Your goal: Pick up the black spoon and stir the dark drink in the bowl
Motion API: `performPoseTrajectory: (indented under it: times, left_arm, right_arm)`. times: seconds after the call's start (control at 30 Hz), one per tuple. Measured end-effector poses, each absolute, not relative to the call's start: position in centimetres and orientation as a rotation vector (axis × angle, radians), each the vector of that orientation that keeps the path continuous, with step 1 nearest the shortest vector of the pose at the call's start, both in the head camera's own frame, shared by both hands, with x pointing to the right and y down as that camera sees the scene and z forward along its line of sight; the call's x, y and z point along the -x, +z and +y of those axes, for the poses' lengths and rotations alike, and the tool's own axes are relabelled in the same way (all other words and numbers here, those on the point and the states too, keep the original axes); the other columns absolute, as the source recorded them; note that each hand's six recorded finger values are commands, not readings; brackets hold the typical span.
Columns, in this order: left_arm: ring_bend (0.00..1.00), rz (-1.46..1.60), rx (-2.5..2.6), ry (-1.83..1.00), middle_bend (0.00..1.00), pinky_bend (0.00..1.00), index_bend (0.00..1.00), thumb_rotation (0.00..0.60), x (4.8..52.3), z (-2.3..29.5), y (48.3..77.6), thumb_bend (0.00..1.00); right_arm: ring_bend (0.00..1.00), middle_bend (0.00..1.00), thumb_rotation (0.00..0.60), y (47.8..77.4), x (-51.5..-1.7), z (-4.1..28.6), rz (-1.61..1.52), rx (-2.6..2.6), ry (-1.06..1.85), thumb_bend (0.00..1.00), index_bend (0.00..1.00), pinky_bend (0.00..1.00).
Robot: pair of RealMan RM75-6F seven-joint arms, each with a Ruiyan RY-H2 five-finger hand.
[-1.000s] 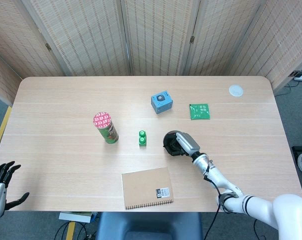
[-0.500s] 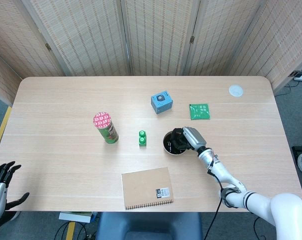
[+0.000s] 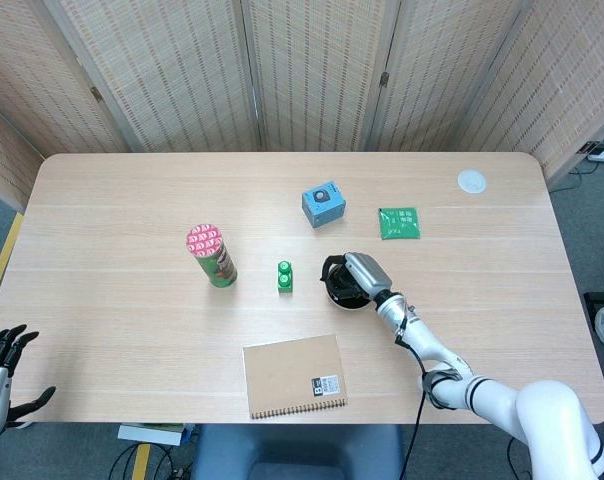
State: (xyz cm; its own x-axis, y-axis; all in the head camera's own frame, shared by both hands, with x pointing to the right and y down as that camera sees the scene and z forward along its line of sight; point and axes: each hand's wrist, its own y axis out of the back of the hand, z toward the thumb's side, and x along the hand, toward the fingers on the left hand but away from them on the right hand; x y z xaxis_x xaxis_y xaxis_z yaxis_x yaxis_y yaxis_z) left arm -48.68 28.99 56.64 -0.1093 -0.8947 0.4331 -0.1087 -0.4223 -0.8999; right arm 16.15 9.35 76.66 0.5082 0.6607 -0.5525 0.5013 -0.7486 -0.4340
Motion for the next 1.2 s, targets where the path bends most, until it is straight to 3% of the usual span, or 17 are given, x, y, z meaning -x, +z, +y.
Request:
performPoseTrajectory:
  times: [0.57, 0.87, 1.2]
  left_arm:
    - [0.12, 1.119, 1.544, -1.588, 0.15, 0.18, 0.22, 0.600, 48.2, 28.9, 56.8, 0.19]
    - [0.12, 1.121, 1.538, -1.590, 0.15, 0.18, 0.22, 0.600, 48.3, 28.9, 56.7, 0.19]
    - [0.12, 1.121, 1.529, -1.600, 0.15, 0.18, 0.22, 0.600, 48.5, 28.9, 56.6, 0.20]
  right_arm:
    - [1.00, 0.99, 0.600, 75.4, -18.6, 11.5, -0.929, 2.561, 1.048, 0.44, 0.72, 1.00]
    - [1.00, 0.99, 0.600, 76.3, -19.6, 9.9, -0.977, 2.492, 1.093, 0.45, 0.72, 1.00]
    - [1.00, 0.99, 0.600, 77.2, -16.6, 8.1, -0.993, 2.501, 1.067, 0.45, 0.72, 1.00]
